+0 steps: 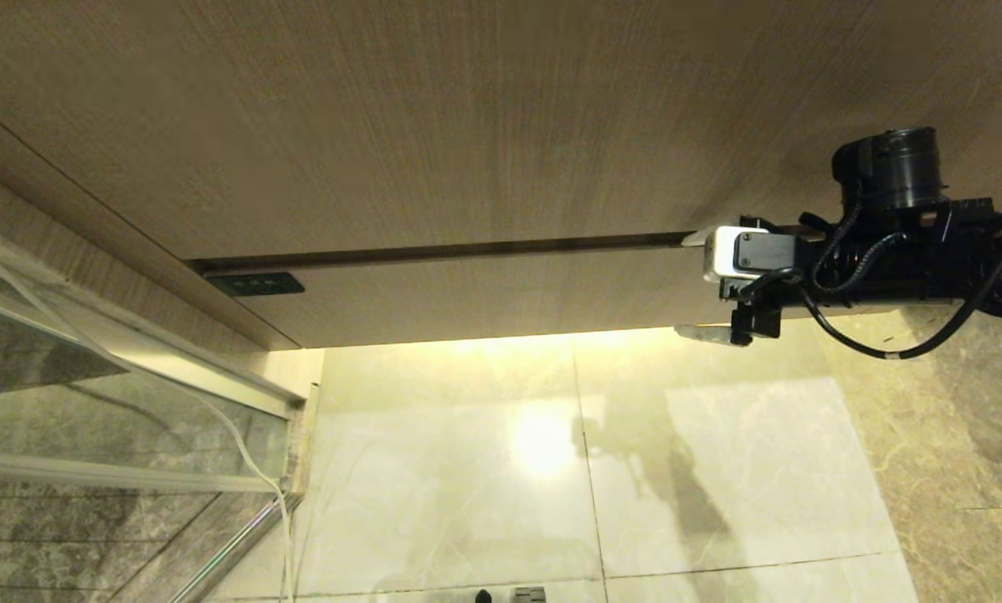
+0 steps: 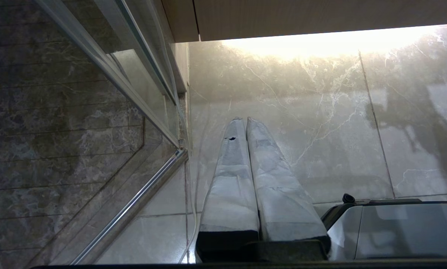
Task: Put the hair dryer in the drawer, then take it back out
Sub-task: Pull open the drawer
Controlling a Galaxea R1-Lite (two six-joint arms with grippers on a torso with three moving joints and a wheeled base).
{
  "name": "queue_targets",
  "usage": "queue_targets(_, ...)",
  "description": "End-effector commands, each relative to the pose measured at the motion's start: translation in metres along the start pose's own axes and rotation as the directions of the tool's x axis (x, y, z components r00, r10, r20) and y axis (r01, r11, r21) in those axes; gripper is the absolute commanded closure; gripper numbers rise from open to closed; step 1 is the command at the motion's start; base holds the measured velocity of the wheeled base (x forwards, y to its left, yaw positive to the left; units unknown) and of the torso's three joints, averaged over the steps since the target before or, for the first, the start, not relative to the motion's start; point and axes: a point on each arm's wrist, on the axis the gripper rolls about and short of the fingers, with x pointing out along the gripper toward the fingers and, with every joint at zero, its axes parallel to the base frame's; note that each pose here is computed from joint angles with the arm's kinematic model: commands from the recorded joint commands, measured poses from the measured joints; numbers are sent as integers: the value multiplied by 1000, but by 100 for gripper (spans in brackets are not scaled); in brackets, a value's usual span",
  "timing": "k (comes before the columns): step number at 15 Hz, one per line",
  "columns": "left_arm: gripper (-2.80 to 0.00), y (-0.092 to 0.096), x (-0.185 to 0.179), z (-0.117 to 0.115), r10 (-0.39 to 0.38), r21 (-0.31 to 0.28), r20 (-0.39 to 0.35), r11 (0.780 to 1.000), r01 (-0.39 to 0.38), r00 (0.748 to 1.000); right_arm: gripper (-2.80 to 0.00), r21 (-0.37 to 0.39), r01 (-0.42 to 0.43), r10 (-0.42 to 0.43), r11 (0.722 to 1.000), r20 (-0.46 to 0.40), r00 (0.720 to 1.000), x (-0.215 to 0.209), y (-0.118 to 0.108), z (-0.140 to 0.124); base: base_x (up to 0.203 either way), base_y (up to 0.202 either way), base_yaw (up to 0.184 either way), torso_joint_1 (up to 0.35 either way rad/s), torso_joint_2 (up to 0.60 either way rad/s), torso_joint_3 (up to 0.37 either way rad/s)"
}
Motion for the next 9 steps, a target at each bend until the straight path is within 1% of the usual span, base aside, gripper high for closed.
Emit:
queue_targets(1, 0, 0, 0, 0, 0, 0, 2, 1000, 0, 1000, -280, -5, 1, -1, 1000, 6, 1000, 1, 0, 1, 0, 0, 0, 0, 0, 0)
queue_targets(3, 0, 0, 0, 0, 0, 0, 0, 1000, 0, 1000, -280, -8, 21, -21, 1000, 10, 1000, 1, 0, 1, 0, 0, 0, 0, 0, 0)
queue_targets(9, 0, 0, 0, 0, 0, 0, 0, 1000, 0, 1000, -280, 3, 21, -21, 1000, 10, 1000, 6, 4, -3, 0, 0, 0, 0, 0, 0)
